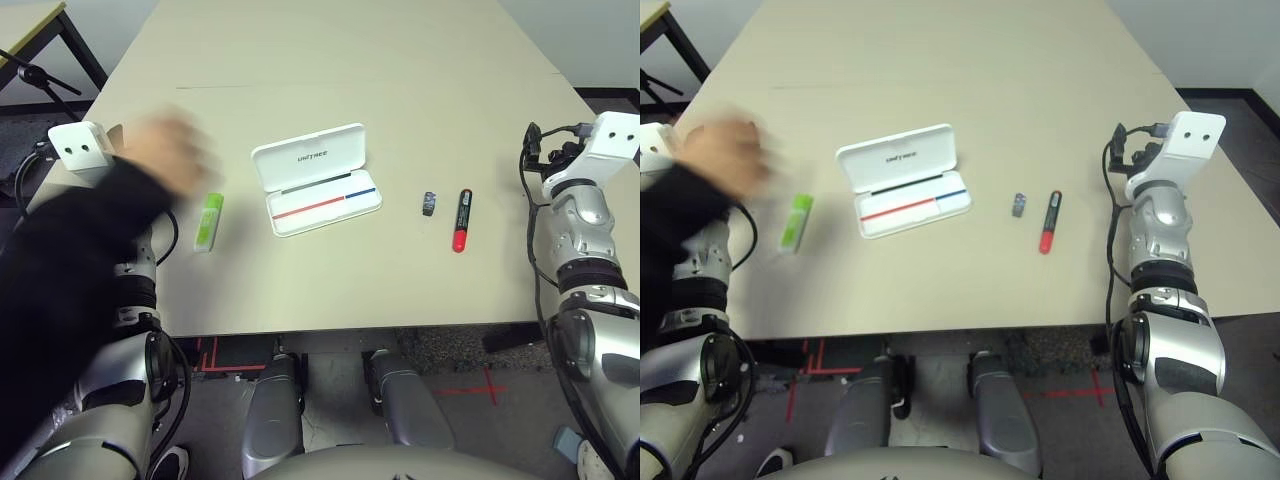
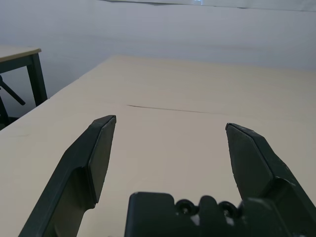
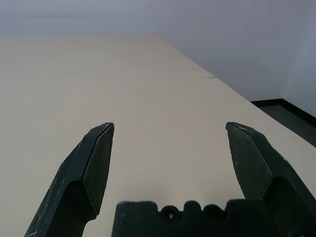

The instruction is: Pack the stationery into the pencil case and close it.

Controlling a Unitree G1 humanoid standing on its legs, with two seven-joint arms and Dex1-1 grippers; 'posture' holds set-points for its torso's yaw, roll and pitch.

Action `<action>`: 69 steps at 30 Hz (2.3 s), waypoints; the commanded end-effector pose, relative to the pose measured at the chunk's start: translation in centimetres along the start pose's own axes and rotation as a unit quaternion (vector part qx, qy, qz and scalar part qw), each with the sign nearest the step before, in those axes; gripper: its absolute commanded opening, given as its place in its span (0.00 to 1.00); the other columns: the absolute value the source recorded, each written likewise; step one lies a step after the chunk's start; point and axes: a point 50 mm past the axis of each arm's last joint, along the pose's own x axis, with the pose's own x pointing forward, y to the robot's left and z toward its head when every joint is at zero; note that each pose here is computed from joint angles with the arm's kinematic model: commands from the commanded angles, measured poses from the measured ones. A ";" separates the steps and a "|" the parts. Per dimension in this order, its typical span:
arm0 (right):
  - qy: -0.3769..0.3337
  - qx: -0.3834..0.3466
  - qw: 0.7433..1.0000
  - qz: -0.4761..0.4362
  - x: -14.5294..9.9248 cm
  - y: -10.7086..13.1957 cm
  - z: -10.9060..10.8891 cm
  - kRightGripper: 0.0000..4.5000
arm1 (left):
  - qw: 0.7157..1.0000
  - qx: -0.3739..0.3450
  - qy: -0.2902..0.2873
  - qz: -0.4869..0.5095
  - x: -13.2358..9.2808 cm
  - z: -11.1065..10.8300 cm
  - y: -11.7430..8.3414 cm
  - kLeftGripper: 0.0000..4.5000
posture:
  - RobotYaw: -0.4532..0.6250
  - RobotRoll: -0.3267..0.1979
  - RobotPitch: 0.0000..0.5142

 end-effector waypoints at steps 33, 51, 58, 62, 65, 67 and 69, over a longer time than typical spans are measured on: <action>0.059 -0.035 0.942 0.328 -1.2 3.6 1.5 1.00 | 0.955 0.012 0.035 -0.294 -0.9 5.3 -6.6 1.00 | 0.35 0.62 0.32; 0.162 -0.025 0.829 0.534 -5.3 5.3 2.3 1.00 | 0.809 0.046 0.148 -0.567 -6.8 3.5 -13.6 1.00 | 0.34 0.62 0.29; 0.166 -0.026 0.824 0.541 -5.5 5.8 2.6 1.00 | 0.768 0.100 0.194 -0.602 -7.8 1.2 -15.4 1.00 | 0.33 0.62 0.28; 0.165 -0.026 0.823 0.543 -5.6 6.1 2.7 1.00 | 0.757 0.132 0.219 -0.601 -7.9 0.0 -15.6 1.00 | 0.33 0.62 0.29; 0.166 -0.026 0.821 0.545 -5.8 6.2 2.6 1.00 | 0.755 0.137 0.232 -0.598 -7.7 -0.5 -15.6 1.00 | 0.33 0.62 0.29; 0.166 -0.026 0.821 0.546 -5.9 6.4 2.5 1.00 | 0.752 0.140 0.241 -0.597 -7.7 -0.7 -15.6 1.00 | 0.33 0.62 0.30; 0.165 -0.023 0.820 0.548 -5.9 6.5 2.5 1.00 | 0.749 0.146 0.252 -0.595 -7.8 -1.0 -15.5 1.00 | 0.32 0.62 0.30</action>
